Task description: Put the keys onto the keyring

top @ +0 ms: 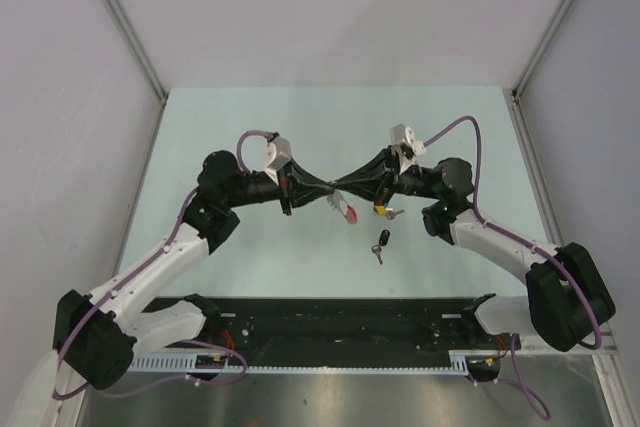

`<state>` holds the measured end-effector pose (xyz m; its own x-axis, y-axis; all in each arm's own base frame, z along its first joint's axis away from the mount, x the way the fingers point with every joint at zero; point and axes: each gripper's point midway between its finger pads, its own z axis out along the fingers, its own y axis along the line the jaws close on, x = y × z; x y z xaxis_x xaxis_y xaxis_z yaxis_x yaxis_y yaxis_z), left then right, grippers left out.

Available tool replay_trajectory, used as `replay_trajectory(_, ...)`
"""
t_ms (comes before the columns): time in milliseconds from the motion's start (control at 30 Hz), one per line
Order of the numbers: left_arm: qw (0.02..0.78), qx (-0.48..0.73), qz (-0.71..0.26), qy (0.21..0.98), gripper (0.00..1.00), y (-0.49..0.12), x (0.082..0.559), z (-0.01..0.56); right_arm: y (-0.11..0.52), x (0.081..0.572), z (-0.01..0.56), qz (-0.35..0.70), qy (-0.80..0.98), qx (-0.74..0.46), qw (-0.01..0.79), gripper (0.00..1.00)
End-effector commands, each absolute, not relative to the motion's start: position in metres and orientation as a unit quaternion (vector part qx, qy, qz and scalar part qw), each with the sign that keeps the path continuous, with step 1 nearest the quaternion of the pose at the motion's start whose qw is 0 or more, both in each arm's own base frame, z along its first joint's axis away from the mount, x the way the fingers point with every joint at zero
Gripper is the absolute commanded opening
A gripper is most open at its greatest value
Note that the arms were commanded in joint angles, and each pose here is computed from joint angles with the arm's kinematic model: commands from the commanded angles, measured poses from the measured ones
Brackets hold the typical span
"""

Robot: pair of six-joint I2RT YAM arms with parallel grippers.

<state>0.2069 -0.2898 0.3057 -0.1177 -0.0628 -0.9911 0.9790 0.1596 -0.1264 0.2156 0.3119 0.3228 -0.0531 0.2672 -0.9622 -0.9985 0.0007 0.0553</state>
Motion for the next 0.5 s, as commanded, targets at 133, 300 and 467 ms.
replay_trajectory(133,0.537,0.434,-0.472,0.548,0.0,-0.291,0.211,0.319,0.316,0.208,0.329,0.575,0.431,-0.428,0.548,0.05)
replay_trajectory(300,0.538,0.438,-0.452,0.561,0.0,-0.287,0.214,0.308,0.309,0.218,0.326,0.56,0.468,-0.404,0.551,0.36)
replay_trajectory(467,0.566,0.425,-0.434,0.557,0.0,-0.281,0.218,0.302,0.289,0.227,0.334,0.531,0.508,-0.367,0.57,0.69)
